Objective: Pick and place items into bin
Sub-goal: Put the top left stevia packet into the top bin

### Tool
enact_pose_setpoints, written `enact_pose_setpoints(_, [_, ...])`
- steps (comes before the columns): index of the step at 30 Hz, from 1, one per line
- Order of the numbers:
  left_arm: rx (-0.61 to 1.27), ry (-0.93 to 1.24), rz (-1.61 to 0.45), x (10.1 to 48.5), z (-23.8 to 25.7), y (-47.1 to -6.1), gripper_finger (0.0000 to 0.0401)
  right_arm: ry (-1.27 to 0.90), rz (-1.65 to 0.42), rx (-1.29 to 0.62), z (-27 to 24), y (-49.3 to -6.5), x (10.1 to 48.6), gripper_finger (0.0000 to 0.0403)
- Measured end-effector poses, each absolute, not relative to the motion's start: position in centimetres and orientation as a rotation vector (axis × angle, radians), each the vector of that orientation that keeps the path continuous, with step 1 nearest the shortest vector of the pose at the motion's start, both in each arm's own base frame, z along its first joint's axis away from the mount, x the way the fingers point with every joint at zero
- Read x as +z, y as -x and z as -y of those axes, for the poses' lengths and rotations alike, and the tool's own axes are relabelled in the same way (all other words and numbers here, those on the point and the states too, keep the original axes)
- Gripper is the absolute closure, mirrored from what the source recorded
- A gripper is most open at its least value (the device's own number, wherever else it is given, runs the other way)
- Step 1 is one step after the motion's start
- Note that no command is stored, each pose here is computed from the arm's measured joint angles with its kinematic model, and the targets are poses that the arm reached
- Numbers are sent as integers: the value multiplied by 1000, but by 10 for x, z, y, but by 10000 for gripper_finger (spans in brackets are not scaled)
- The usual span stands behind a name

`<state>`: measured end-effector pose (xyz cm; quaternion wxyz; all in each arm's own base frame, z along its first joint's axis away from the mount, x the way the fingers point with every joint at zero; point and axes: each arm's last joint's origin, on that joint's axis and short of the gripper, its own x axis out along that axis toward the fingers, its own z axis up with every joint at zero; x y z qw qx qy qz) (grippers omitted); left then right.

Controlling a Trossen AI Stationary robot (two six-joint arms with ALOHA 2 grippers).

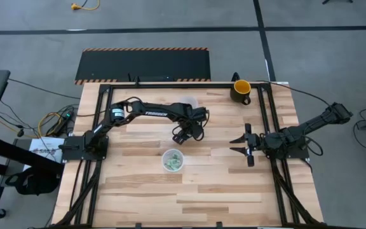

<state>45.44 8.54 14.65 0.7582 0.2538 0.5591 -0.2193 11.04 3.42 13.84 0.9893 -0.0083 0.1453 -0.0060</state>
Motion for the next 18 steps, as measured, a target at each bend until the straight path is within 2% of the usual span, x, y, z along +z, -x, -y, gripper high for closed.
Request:
enact_pose_setpoints(4, [-487,-558,-1222,146,-83,-454,239,17,-292,-12,-34,-110,138,284])
enact_pose_setpoints(14, [-509,-618,-1210,146,-72,-458,385,17,-292,-12,-34,-110,138,284])
enact_pose_setpoints(18, [-498,-645,-1207,156,-70,-463,393,17,-292,-12,-34,-110,138,284])
